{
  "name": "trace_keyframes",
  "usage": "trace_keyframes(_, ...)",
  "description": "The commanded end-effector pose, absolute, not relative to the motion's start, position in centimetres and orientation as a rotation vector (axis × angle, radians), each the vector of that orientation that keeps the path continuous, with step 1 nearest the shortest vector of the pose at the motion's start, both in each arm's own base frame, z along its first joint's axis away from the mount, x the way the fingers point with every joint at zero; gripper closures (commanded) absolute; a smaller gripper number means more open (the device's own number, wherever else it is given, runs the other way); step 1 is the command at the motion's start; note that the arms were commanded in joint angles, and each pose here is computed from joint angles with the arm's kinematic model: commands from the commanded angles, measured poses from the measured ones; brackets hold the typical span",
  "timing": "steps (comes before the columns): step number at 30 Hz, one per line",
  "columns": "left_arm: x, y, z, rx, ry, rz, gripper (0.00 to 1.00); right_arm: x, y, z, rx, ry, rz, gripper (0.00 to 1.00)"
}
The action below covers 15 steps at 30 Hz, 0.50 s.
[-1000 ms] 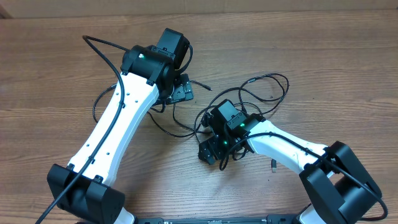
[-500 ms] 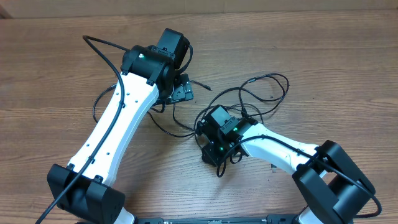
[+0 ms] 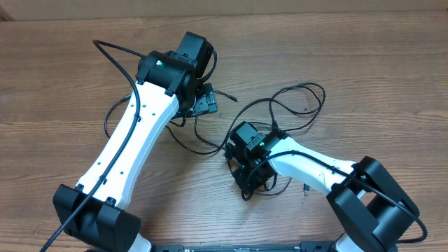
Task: Untangle cables
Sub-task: 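Lower the right gripper onto a black cable near center and grasp it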
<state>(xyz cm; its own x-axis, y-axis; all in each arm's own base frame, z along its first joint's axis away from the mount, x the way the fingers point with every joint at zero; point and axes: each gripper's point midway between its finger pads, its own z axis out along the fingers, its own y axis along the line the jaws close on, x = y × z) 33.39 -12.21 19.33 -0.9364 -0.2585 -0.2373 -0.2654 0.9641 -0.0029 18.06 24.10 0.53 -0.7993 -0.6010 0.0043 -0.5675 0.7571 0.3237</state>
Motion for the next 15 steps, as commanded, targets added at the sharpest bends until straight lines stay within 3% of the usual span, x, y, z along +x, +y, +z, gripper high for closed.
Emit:
trace_keyframes(1,33.5,-12.2,19.1,-0.377,2.886,0.043,0.0,20.1,26.5,6.7,1.004,-2.936,-0.598,0.96)
trace_keyframes(8,33.5,-12.2,19.1,-0.377,2.886,0.043,0.0,23.0,28.2,24.6,1.232,-3.24,-0.949,0.96)
trace_keyframes(15,33.5,-12.2,19.1,-0.376,2.886,0.043,0.0,24.5,25.5,37.6,1.318,-3.641,-1.148,0.96)
